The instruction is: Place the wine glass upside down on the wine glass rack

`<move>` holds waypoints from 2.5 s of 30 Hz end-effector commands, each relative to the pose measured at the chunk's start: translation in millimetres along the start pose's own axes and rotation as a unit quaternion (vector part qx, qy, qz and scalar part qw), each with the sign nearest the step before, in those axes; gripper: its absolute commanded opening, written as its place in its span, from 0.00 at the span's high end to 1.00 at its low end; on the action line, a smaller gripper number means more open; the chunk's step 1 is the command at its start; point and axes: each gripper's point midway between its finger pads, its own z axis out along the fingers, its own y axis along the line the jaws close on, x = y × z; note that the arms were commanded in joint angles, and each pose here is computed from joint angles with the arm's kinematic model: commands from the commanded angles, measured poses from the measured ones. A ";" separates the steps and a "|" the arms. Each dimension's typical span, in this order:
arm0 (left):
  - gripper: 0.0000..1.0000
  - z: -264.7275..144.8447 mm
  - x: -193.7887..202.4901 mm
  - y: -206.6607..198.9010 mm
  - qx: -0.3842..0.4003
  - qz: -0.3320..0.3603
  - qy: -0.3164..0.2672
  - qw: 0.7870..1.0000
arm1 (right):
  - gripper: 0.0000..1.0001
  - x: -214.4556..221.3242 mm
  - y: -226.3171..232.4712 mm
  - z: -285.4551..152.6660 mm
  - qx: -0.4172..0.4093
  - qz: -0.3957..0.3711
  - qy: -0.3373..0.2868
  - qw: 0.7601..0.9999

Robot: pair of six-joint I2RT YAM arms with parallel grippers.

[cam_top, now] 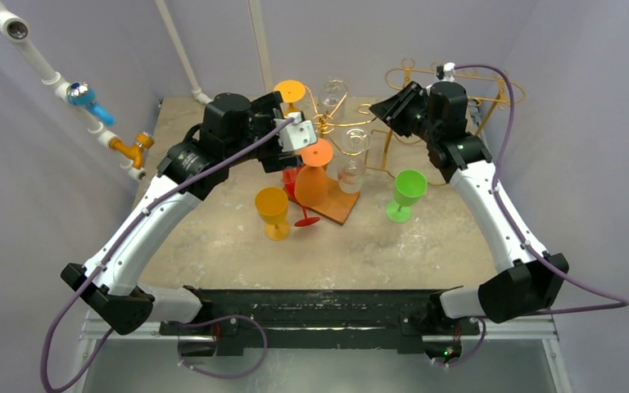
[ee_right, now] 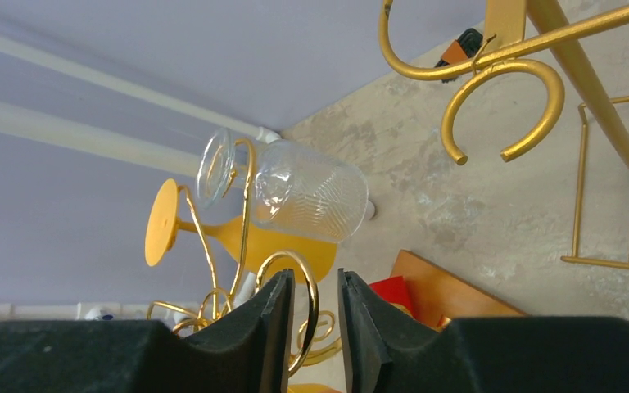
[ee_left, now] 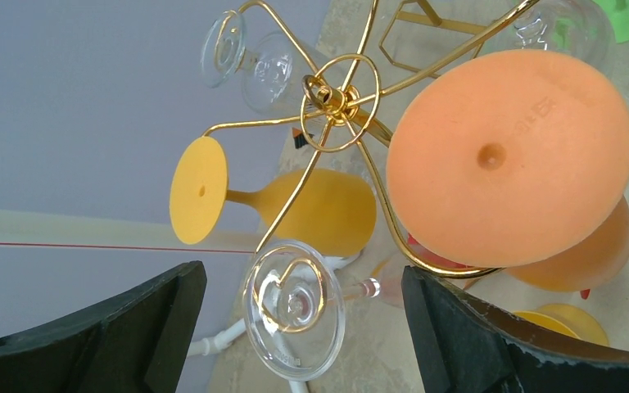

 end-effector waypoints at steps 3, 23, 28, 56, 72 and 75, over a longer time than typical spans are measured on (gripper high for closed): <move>0.03 0.6 -8.9 31.3 -0.063 -0.017 0.005 0.998 | 0.79 -15.7 29.2 -3.6 -0.052 -0.006 -0.024 0.998; 0.02 17.5 -16.4 39.9 -0.064 -0.025 -0.001 0.998 | 1.00 -21.2 11.8 -41.2 -0.028 0.016 -0.090 0.995; 0.02 20.6 -18.4 44.9 -0.070 -0.029 0.000 0.997 | 1.00 -16.2 7.7 -46.1 -0.014 0.026 -0.094 0.995; 0.00 -62.3 -33.0 46.4 -0.089 -0.039 -0.022 0.995 | 0.70 2.1 -19.1 -52.9 0.058 0.049 -0.114 0.991; 0.12 -85.1 18.5 -22.3 -0.027 -0.159 0.047 0.986 | 0.27 -13.4 -7.6 -131.5 0.049 -0.011 -0.135 0.989; 0.18 -76.1 44.8 -53.4 0.003 -0.195 0.088 0.977 | 0.28 -11.5 -9.2 -147.8 0.047 -0.018 -0.136 0.989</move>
